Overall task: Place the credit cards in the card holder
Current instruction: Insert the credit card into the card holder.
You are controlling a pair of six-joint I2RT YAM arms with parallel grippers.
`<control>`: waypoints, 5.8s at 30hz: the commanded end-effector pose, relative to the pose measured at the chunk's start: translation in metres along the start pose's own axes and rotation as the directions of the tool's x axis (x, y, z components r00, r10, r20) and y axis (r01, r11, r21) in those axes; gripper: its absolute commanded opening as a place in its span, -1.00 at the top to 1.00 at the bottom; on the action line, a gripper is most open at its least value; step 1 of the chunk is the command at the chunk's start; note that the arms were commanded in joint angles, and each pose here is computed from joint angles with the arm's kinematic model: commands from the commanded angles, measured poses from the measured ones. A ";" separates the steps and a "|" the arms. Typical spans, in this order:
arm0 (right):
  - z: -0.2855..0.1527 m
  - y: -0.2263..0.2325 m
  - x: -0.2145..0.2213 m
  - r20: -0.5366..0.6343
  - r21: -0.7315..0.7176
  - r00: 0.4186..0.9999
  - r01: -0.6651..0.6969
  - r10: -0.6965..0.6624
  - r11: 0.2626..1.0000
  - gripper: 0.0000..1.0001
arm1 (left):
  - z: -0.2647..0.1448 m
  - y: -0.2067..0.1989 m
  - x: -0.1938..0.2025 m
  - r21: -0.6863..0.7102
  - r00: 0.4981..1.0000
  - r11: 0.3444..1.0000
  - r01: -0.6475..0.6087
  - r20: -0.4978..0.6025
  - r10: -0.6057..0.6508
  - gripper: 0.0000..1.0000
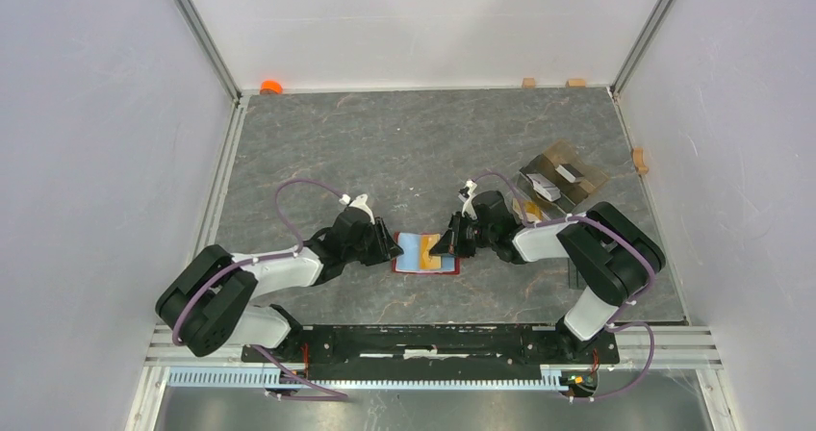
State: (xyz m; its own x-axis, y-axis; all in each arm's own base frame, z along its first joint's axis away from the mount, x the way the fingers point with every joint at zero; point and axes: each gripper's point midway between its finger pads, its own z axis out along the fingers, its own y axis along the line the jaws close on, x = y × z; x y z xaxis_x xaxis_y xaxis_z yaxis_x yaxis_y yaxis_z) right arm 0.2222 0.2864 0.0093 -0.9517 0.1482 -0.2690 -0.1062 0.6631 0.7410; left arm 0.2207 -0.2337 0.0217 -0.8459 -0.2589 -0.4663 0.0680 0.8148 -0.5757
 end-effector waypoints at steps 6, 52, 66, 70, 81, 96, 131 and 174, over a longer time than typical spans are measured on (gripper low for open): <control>-0.002 -0.059 0.042 -0.091 0.228 0.995 -0.021 0.043 0.973 1.00 | 0.004 0.046 0.045 -0.115 0.986 0.991 -0.061 -0.160 0.042 0.44; -0.002 -0.056 0.049 -0.049 0.226 0.996 -0.064 0.077 0.972 1.00 | -0.019 0.072 0.048 -0.242 0.984 0.965 -0.099 -0.166 0.059 0.11; 0.003 -0.043 0.050 -0.069 0.181 0.995 -0.058 0.071 0.982 1.00 | -0.014 0.077 0.055 -0.256 0.977 0.961 -0.108 -0.207 0.055 0.81; 0.004 -0.040 0.055 -0.078 0.163 0.993 -0.074 0.087 0.984 1.00 | -0.014 0.078 0.057 -0.258 0.975 0.960 -0.108 -0.218 0.051 0.94; 0.007 -0.035 0.054 -0.044 0.112 0.992 -0.112 0.117 0.987 1.00 | -0.013 0.077 0.059 -0.255 0.972 0.961 -0.110 -0.228 0.051 0.96; 0.012 -0.026 0.042 0.010 0.071 0.990 -0.145 0.144 0.987 1.00 | -0.014 0.077 0.061 -0.253 0.970 0.961 -0.108 -0.238 0.046 0.96; 0.022 -0.019 0.036 0.000 0.062 0.985 -0.170 0.170 0.984 1.00 | -0.014 0.077 0.062 -0.252 0.969 0.962 -0.109 -0.244 0.046 0.96; 0.006 0.019 0.007 0.012 0.221 0.984 0.169 -0.176 0.961 0.45 | -0.013 0.072 0.060 -0.231 0.980 0.971 -0.058 -0.200 0.011 0.96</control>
State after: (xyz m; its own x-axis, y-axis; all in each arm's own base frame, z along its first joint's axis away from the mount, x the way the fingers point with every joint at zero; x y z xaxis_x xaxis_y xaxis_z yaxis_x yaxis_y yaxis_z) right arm 0.2144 0.2990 0.0196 -0.9119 0.0680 -0.4047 -0.1841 0.8136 0.5516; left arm 0.2166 -0.2258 0.0130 -0.8559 -0.2252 -0.4656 0.0719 0.8397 -0.5382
